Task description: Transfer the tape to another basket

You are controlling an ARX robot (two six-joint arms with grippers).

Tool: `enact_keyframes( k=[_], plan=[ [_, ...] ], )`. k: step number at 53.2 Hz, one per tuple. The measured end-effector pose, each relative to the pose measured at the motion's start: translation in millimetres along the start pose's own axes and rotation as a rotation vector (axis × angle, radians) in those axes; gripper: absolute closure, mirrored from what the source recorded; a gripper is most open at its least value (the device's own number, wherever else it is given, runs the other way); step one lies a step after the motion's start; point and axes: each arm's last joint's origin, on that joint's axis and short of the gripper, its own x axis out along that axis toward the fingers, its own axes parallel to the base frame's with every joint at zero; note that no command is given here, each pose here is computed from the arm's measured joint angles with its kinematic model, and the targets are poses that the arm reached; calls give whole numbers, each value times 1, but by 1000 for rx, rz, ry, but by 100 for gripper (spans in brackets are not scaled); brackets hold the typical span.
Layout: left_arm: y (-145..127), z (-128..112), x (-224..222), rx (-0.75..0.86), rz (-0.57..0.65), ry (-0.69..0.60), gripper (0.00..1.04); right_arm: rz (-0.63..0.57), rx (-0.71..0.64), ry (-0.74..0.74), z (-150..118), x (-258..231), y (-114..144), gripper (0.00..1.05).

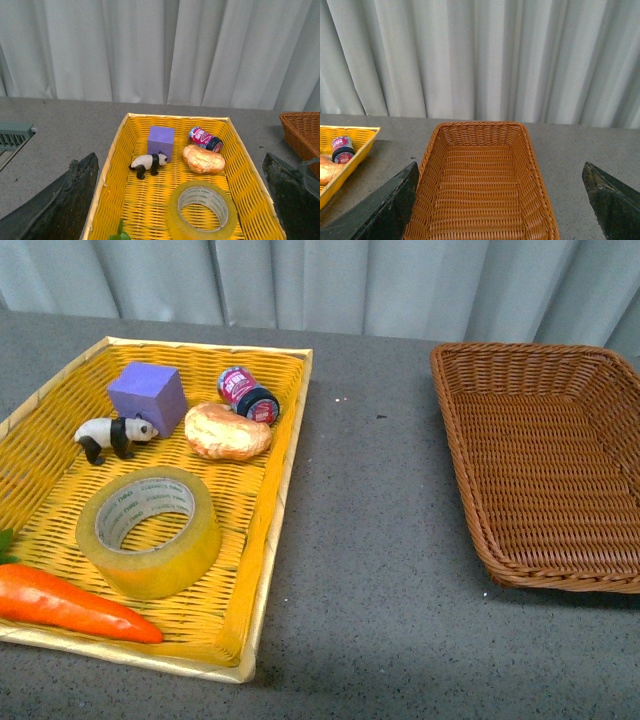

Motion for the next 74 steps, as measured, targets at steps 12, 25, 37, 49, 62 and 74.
enact_keyframes(
  k=[12,25,37,49,62,74],
  plan=[
    [0,0,0,0,0,0,7,0,0,0,0,0,0,9],
    [0,0,0,0,0,0,7,0,0,0,0,0,0,9],
    [0,0,0,0,0,0,7,0,0,0,0,0,0,9],
    [0,0,0,0,0,0,7,0,0,0,0,0,0,9],
    [0,0,0,0,0,0,7,0,0,0,0,0,0,9],
    [0,0,0,0,0,0,7,0,0,0,0,0,0,9]
  ],
)
